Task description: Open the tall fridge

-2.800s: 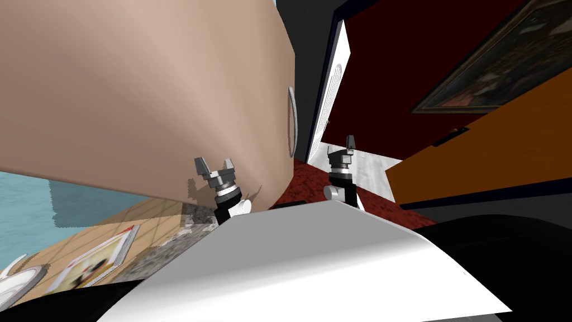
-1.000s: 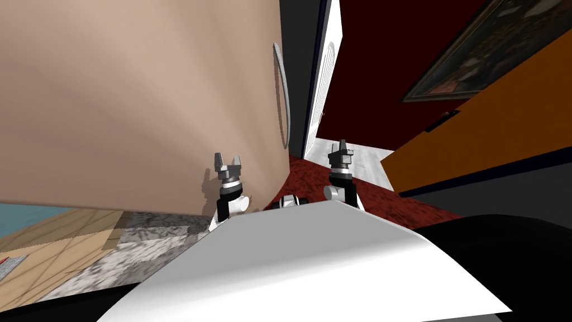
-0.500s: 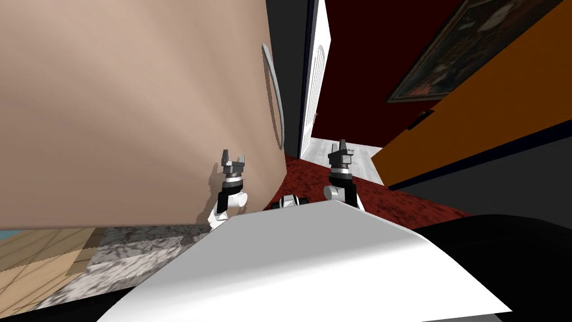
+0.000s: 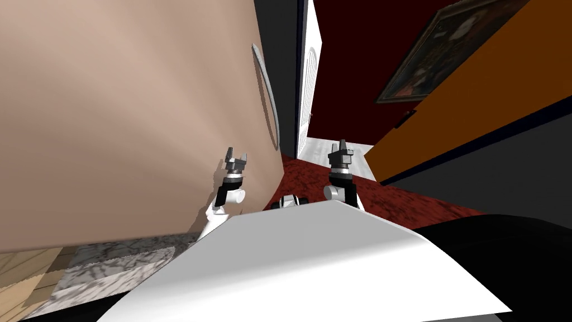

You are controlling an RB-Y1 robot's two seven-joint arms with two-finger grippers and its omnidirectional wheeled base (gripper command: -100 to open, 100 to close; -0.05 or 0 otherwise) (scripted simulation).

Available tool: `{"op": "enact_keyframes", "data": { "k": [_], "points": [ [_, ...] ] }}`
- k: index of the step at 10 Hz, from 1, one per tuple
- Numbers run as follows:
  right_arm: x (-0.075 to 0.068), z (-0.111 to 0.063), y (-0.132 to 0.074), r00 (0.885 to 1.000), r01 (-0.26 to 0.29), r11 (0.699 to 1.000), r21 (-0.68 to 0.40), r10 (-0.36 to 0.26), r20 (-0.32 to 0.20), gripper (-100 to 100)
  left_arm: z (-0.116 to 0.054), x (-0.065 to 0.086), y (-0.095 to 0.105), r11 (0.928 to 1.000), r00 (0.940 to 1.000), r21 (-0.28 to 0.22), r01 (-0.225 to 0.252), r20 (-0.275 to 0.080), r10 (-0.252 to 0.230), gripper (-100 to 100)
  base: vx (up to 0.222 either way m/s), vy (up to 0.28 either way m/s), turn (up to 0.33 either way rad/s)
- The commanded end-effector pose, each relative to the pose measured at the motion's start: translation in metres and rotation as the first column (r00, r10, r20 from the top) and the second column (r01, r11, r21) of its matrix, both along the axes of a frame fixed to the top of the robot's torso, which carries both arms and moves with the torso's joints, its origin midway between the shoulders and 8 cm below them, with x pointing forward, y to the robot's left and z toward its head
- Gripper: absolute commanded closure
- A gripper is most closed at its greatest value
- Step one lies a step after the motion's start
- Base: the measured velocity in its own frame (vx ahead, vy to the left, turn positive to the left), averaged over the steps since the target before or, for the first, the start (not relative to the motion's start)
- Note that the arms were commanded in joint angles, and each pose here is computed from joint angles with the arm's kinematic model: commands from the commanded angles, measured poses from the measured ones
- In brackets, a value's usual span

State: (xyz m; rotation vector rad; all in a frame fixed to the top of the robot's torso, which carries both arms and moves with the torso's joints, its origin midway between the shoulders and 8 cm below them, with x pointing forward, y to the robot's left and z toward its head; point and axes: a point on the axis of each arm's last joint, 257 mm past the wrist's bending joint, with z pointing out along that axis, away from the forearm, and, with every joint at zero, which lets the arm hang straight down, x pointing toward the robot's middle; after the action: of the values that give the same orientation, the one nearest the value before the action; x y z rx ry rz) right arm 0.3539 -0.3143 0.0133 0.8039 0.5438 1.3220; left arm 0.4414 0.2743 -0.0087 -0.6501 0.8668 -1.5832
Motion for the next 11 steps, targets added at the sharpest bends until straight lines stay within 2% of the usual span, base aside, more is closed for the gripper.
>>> {"op": "enact_keyframes", "data": {
  "k": [1, 2, 3, 4, 5, 6, 7, 8, 9, 10, 11],
  "points": [
    [0.0, 0.0, 0.0, 1.0, 0.0, 1.0, 0.0, 0.0, 0.0, 0, -0.004, 0.015, 0.001, 0.9993, 0.999, 0.025, 0.026, -0.036, -0.025, -100, 0.005, -0.028, -0.087],
    [0.0, 0.0, 0.0, 1.0, 0.0, 1.0, 0.0, 0.0, 0.0, 0, -0.007, 0.027, 0.002, 0.9987, 0.997, 0.029, 0.043, -0.065, -0.041, -100, 0.009, -0.036, -0.136],
    [0.0, 0.0, 0.0, 1.0, 0.0, 1.0, 0.0, 0.0, 0.0, 0, -0.006, 0.027, 0.003, 0.998, 0.9969, 0.045, 0.044, -0.067, -0.041, -100, 0.006, -0.029, -0.091],
    [0.0, 0.0, 0.0, 1.0, 0.0, 1.0, 0.0, 0.0, 0.0, 0, -0.01, 0.039, 0.006, 0.9972, 0.9939, 0.049, 0.056, -0.097, -0.052, -100, 0.007, -0.038, -0.181],
    [0.0, 0.0, 0.0, 1.0, 0.0, 1.0, 0.0, 0.0, 0.0, 0, -0.009, 0.039, 0.007, 0.9961, 0.9938, 0.067, 0.058, -0.099, -0.051, -100, 0.005, -0.032, -0.083],
    [0.0, 0.0, 0.0, 1.0, 0.0, 1.0, 0.0, 0.0, 0.0, 0, -0.011, 0.052, 0.012, 0.9954, 0.9901, 0.069, 0.066, -0.129, -0.057, -100, 0.007, -0.042, -0.13],
    [0.0, 0.0, 0.0, 1.0, 0.0, 1.0, 0.0, 0.0, 0.0, 0, -0.01, 0.052, 0.013, 0.9937, 0.99, 0.09, 0.067, -0.13, -0.055, -100, 0.006, -0.033, -0.114],
    [0.0, 0.0, 0.0, 1.0, 0.0, 1.0, 0.0, 0.0, 0.0, 0, -0.012, 0.063, 0.019, 0.9929, 0.9856, 0.095, 0.071, -0.16, -0.055, -100, 0.007, -0.035, -0.19],
    [0.0, 0.0, 0.0, 1.0, 0.0, 1.0, 0.0, 0.0, 0.0, 0, -0.011, 0.063, 0.021, 0.9909, 0.9856, 0.115, 0.071, -0.161, -0.052, -100, 0.005, -0.025, -0.077],
    [0.0, 0.0, 0.0, 1.0, 0.0, 1.0, 0.0, 0.0, 0.0, 0, -0.013, 0.075, 0.028, 0.9899, 0.9807, 0.123, 0.071, -0.19, -0.047, -100, 0.008, -0.039, -0.154],
    [0.0, 0.0, 0.0, 1.0, 0.0, 1.0, 0.0, 0.0, 0.0, 0, -0.011, 0.075, 0.03, 0.9876, 0.9807, 0.14, 0.071, -0.191, -0.043, -100, 0.008, -0.031, -0.085]
  ]
}}
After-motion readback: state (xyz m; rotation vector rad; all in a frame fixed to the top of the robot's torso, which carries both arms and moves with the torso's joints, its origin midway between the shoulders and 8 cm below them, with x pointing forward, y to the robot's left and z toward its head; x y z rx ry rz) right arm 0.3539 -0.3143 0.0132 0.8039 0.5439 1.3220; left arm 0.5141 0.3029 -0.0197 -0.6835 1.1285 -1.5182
